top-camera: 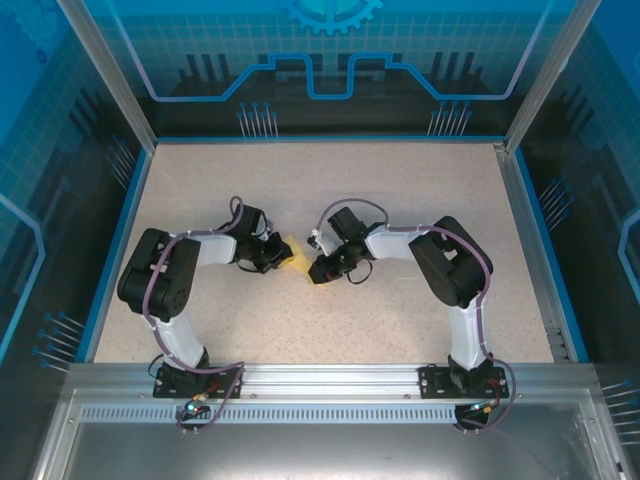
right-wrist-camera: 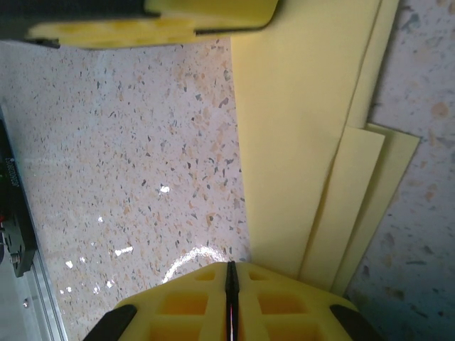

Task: Fold a paper plane with a square sheet of paper (pick it up from the middle)
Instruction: Fold the wing for the fifth time at the center of the table.

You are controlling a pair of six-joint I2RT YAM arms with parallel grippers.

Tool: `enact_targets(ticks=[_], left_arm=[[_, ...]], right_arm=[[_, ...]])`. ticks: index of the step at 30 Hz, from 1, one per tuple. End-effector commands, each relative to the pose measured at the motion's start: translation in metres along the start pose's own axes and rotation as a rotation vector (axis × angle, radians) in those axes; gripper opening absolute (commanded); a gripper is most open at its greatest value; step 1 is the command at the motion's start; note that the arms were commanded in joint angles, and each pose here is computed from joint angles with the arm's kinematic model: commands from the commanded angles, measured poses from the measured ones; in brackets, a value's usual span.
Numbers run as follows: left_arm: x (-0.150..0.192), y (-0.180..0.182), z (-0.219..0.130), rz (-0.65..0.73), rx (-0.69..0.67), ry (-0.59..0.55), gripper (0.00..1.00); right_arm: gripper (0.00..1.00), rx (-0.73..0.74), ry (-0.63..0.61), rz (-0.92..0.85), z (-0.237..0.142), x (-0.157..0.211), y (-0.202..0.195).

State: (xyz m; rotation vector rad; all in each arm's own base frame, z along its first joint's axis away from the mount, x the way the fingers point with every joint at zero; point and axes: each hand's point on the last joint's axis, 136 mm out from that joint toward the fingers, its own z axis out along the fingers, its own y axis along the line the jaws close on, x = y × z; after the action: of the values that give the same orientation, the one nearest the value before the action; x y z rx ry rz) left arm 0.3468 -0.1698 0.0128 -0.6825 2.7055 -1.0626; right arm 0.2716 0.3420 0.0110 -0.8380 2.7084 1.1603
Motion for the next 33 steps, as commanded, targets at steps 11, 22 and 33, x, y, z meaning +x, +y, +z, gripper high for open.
enact_targets(ticks=[11,22,33], left_arm=[[-0.07,0.044,-0.017,-0.05,-0.13,-0.184,0.08],[-0.103,0.039,-0.057,-0.042,-0.071,-0.289,0.1],[-0.04,-0.034,-0.08,0.076,0.074,-0.289,0.13]], right_arm=[[0.1,0.133,0.167,0.193,0.007,0.065,-0.039],[0.1,0.135,0.151,0.196,0.007,0.061,-0.039],[0.1,0.128,0.132,0.206,0.007,0.056,-0.037]])
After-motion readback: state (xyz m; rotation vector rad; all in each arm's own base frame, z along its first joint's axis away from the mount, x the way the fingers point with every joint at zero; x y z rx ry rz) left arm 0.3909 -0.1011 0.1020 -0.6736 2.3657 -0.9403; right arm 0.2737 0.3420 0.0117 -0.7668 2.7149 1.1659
